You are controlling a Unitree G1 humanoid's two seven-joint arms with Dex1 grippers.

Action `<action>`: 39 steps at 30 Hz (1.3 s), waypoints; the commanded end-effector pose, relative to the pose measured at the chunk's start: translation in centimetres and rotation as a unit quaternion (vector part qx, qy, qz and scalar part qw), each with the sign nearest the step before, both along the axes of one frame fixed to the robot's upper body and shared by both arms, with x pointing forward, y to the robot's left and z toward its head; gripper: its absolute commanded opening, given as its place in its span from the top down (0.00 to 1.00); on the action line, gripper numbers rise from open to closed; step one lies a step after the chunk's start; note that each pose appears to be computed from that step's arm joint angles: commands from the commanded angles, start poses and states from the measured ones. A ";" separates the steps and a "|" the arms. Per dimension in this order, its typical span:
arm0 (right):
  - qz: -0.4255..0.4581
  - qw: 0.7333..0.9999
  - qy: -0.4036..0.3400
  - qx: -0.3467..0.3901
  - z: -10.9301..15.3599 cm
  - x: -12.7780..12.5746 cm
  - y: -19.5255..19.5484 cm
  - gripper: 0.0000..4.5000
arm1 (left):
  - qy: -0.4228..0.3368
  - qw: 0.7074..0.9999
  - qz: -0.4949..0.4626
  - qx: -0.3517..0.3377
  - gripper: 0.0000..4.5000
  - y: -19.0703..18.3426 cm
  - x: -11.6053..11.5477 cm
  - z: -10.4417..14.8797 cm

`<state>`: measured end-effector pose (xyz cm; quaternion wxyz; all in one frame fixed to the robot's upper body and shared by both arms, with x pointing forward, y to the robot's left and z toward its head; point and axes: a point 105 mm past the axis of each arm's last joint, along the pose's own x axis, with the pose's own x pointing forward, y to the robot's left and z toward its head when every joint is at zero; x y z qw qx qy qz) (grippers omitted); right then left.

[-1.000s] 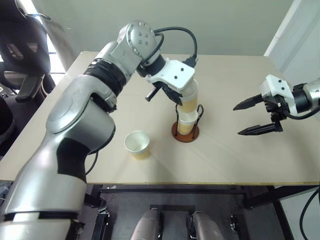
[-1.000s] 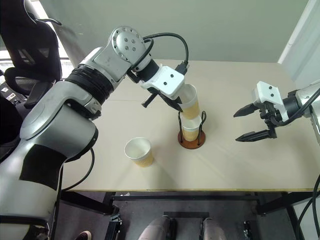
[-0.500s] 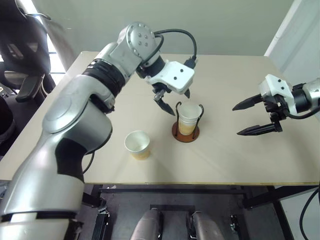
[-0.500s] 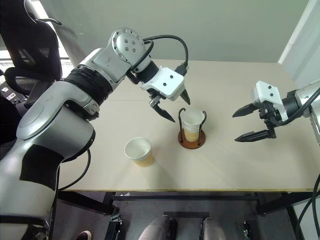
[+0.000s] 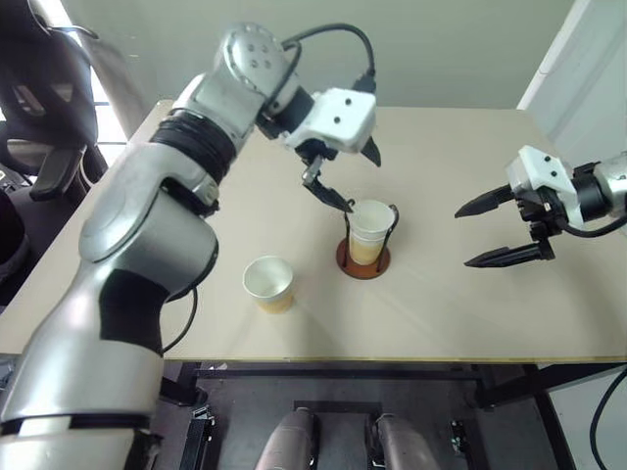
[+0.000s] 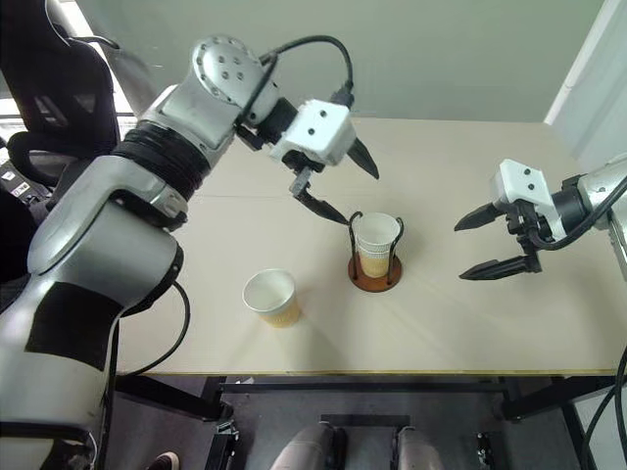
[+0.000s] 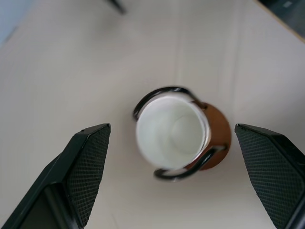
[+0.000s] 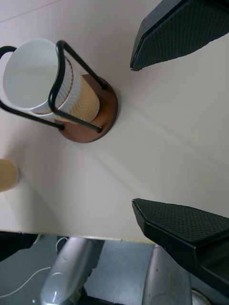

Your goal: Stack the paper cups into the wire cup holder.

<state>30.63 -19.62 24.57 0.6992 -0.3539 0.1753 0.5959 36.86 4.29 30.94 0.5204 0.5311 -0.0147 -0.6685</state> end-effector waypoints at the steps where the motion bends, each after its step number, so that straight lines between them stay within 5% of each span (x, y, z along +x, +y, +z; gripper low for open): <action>1: 0.011 1.000 -0.021 0.007 1.4 -0.7 0.2 0.02 | -0.004 1.000 0.008 -0.004 0.01 1.3 -0.3 1.3; 24: 0.012 1.000 -0.015 -0.001 1.2 -0.7 0.0 0.02 | 0.021 0.981 -0.033 0.192 0.01 7.9 -5.9 -2.5; 39: 0.099 0.990 -0.045 0.095 1.2 -1.1 2.6 0.02 | 0.073 0.982 -0.025 0.171 0.01 8.8 -7.4 -4.2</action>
